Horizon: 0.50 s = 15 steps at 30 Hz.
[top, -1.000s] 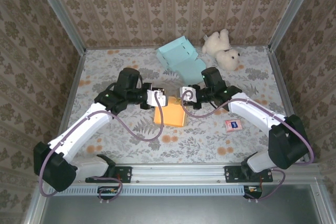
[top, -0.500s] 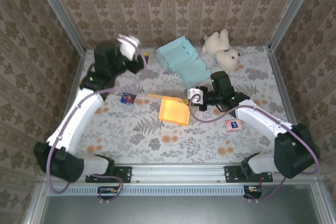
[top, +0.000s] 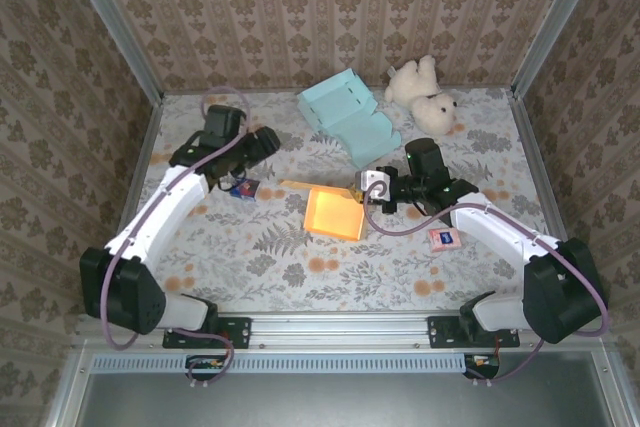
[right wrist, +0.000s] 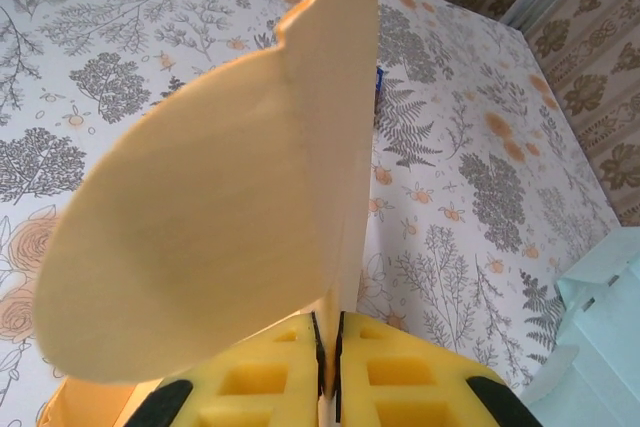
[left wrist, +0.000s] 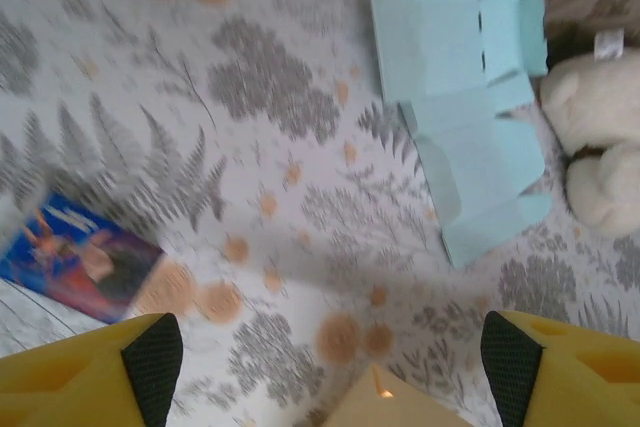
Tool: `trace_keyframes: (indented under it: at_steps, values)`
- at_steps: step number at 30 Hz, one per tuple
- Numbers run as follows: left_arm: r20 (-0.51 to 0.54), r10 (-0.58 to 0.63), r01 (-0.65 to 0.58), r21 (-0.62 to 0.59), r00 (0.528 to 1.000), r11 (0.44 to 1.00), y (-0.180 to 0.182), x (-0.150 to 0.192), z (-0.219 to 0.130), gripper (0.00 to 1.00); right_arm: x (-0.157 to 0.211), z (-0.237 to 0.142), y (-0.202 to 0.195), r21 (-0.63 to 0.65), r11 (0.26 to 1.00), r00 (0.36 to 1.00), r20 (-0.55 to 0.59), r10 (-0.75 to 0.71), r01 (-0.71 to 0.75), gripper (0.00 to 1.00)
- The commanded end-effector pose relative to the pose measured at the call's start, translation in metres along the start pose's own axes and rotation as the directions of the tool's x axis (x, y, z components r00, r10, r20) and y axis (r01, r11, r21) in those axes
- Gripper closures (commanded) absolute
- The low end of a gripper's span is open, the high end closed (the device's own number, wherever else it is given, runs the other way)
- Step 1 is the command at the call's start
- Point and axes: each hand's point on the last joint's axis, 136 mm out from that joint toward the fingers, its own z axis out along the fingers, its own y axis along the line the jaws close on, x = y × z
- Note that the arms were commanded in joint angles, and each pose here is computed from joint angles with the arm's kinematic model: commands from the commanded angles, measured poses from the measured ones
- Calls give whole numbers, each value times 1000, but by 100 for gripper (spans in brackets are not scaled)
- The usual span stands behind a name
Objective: Fold the paper box
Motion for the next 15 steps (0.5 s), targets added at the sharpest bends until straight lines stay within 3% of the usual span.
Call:
trace_keyframes:
  at_steps: [1, 6, 15]
  values:
    - [-91, -102, 102, 1, 991, 995, -10, 22, 17, 20, -9, -2, 6, -34, 999, 998, 55, -12, 14, 88]
    - [-180, -77, 77, -10, 981, 997, -27, 59, 39, 21, -8, -3, 5, -36, 999, 998, 57, -8, 10, 88]
    - [-209, -128, 115, -71, 970, 991, -16, 92, 46, 22, -6, -2, 4, -27, 1000, 999, 54, -8, 10, 88]
